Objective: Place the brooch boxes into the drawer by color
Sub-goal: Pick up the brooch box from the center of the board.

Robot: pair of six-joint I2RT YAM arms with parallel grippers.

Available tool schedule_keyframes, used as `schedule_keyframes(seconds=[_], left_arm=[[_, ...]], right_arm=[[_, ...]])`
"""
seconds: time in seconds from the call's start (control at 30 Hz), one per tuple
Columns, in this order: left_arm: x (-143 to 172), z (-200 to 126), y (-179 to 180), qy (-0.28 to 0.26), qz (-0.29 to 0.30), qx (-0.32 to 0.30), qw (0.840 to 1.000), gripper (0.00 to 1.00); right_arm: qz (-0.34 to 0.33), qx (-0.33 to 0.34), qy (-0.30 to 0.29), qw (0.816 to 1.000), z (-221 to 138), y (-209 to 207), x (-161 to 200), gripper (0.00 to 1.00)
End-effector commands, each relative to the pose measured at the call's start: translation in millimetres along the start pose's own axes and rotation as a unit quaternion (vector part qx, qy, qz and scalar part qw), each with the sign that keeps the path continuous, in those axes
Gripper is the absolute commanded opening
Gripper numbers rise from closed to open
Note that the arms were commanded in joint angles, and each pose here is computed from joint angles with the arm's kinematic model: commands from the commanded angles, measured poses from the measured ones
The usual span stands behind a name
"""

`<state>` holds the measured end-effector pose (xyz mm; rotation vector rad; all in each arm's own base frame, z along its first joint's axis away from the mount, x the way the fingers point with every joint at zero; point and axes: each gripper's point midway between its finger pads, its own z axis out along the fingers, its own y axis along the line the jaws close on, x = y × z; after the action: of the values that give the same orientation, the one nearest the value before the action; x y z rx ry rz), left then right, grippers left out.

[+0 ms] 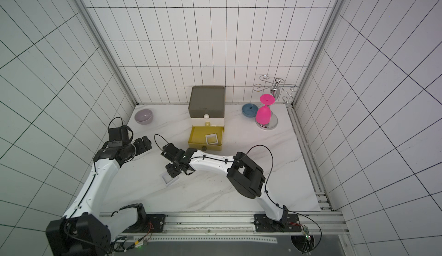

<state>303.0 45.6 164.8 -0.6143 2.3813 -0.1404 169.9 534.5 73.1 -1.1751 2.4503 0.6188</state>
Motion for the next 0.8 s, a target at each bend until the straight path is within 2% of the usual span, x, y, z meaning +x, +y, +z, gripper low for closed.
schedule_keyframes(seconds=[0.0,0.33,0.47,0.67,0.73,0.77], left_arm=[[-13.4,-10.0,11.8,-0.025,-0.019,-0.029,0.999,0.96],[-15.4,-10.7,17.3,-0.029,-0.027,-0.033,0.999,0.96],[-14.9,-11.0,16.5,-0.029,-0.027,-0.030,0.999,0.96],[-14.3,-11.6,15.6,-0.028,-0.026,-0.027,0.999,0.96],[-13.6,-12.0,15.4,-0.028,-0.026,-0.026,0.999,0.96],[-13.4,-12.2,15.0,-0.028,-0.025,-0.024,0.999,0.96]], right_arm=[[-0.011,0.019,0.034,0.999,7.6,-4.7,9.3,0.41],[-0.016,0.033,0.082,0.996,28.7,-14.8,24.3,0.33],[-0.012,0.036,0.085,0.996,30.2,-16.8,25.8,0.28],[-0.007,0.041,0.085,0.996,31.2,-18.3,24.0,0.14],[-0.008,0.044,0.081,0.996,24.6,-19.2,23.5,0.07],[-0.008,0.043,0.068,0.997,18.5,-18.2,18.3,0.06]])
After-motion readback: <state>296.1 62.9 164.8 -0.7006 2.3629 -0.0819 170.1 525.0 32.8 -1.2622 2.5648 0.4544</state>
